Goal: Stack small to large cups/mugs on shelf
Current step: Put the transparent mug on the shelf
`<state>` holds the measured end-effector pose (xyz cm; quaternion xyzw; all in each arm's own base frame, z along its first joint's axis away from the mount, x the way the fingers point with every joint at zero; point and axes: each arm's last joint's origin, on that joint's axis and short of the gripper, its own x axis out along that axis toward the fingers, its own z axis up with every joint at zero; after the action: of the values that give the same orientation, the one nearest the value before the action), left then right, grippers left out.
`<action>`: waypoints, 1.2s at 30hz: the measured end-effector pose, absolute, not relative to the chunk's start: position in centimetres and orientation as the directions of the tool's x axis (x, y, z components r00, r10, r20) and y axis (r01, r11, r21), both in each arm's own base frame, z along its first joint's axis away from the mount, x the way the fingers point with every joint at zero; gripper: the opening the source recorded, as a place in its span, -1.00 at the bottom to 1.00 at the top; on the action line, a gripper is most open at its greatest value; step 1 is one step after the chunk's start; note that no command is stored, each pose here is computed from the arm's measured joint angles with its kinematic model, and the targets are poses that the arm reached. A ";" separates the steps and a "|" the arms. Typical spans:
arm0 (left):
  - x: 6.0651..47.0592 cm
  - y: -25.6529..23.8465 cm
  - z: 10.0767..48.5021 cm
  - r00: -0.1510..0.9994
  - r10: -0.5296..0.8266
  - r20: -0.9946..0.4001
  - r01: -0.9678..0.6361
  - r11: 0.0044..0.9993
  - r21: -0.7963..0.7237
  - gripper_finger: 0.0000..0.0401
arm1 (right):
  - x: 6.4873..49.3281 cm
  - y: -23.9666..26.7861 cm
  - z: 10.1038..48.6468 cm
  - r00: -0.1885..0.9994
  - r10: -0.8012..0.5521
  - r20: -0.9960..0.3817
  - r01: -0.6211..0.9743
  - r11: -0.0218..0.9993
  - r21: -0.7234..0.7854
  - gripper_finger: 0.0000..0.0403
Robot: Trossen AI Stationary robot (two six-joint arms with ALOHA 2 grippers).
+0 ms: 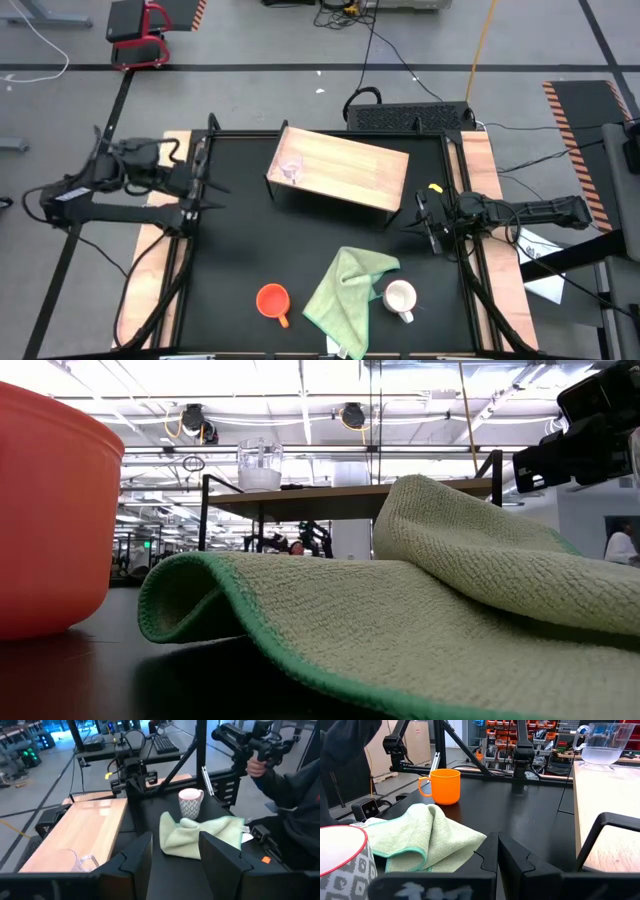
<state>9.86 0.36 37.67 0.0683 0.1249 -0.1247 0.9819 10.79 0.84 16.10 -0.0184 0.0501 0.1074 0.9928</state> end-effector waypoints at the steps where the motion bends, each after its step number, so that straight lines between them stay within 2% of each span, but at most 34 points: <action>1: 9.8 0.3 37.1 0.936 -0.231 -0.266 0.267 0.957 0.108 -0.19 | 10.8 0.8 16.1 0.972 0.211 -0.103 -0.215 0.976 -0.026 -1.00; 3: 9.8 0.3 36.3 0.938 -0.230 -0.259 0.266 0.957 0.114 -0.19 | 10.8 0.8 16.1 0.972 0.211 -0.103 -0.215 0.976 -0.025 -1.00; 11: 8.1 0.6 35.0 0.962 -0.038 -0.272 0.059 0.996 0.069 -0.19 | 10.8 0.8 16.1 0.972 0.211 -0.103 -0.215 0.976 -0.020 -1.00; 20: 7.4 0.7 32.8 0.962 0.024 -0.273 -0.005 0.998 0.070 -0.19 | 10.8 0.8 16.2 0.973 0.211 -0.096 -0.215 0.976 -0.027 -1.00; 29: 8.2 0.8 29.6 0.986 0.035 -0.164 -0.021 0.996 0.084 -0.19 | 10.8 0.8 16.2 0.973 0.211 -0.096 -0.214 0.977 -0.021 -1.00; 36: 9.4 0.8 26.6 0.994 -0.022 -0.108 0.028 0.998 0.058 -0.19 | 10.8 0.8 16.2 0.973 0.211 -0.096 -0.214 0.977 -0.020 -1.00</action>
<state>9.40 0.80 26.63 0.0296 0.0539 -0.0126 0.9980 10.80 0.84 16.17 -0.0152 0.0466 0.1071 0.9930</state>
